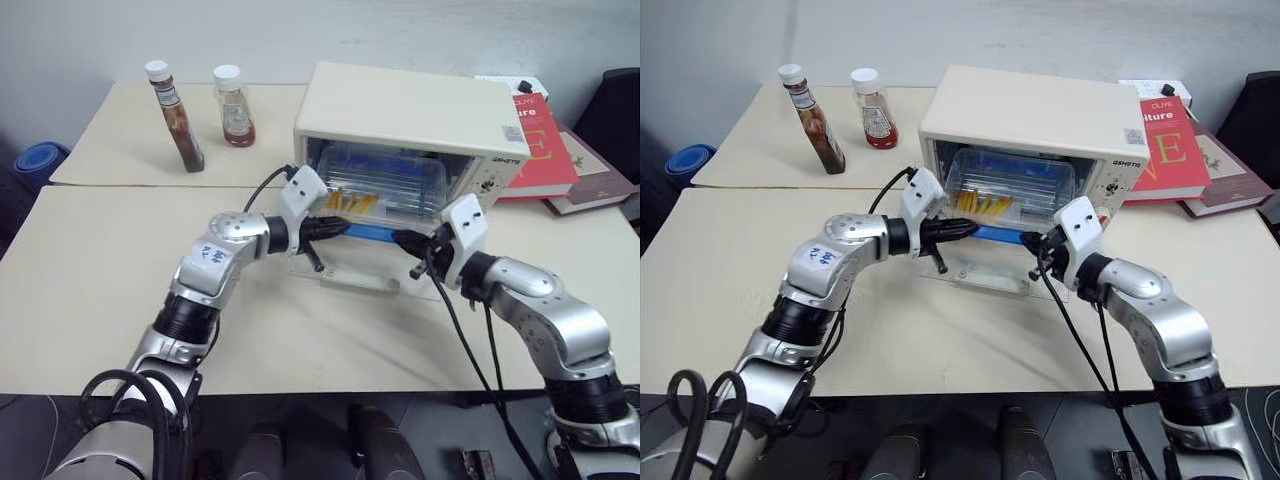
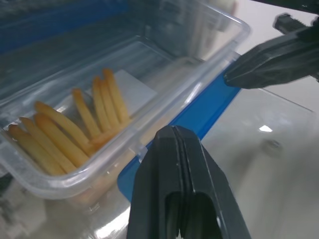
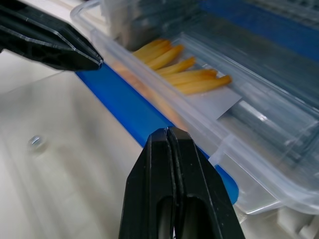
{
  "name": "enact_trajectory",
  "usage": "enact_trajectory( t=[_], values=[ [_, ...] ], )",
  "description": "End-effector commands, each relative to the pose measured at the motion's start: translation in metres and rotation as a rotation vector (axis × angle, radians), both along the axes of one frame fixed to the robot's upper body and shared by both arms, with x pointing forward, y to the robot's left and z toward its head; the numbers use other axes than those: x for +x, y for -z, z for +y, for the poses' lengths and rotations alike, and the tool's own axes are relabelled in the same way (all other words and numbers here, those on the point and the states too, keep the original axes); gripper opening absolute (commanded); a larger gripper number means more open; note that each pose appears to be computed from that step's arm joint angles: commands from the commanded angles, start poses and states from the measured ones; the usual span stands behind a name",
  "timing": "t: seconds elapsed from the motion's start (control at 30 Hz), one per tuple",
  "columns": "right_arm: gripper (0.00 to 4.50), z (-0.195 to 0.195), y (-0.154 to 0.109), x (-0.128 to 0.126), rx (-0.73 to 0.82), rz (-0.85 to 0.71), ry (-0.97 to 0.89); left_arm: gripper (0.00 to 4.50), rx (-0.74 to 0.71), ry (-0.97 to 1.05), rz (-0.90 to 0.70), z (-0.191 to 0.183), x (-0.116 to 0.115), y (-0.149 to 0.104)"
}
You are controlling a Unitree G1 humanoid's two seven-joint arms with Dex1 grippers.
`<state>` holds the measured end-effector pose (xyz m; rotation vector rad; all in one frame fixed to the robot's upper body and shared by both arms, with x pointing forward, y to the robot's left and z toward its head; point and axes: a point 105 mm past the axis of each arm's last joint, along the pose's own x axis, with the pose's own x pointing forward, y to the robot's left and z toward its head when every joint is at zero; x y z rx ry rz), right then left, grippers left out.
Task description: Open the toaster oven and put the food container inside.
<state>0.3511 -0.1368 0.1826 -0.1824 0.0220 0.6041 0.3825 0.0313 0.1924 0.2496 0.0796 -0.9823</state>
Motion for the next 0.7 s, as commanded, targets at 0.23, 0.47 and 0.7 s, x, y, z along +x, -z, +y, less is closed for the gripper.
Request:
enact_trajectory(
  t=[0.23,0.47,0.7],
  values=[
    [0.04,-0.013,-0.026,0.033,0.071,-0.122,0.139,0.00,-0.119,-0.124,-0.081,-0.013,0.033,-0.028],
    [0.00,-0.008,-0.029,-0.032,0.095,-0.045,-0.069,0.56,-0.142,0.054,-0.105,0.031,-0.005,-0.066],
    [0.00,-0.017,0.010,-0.102,0.090,0.206,-0.142,2.78,0.125,0.320,-0.080,0.097,-0.080,-0.072]
  ],
)
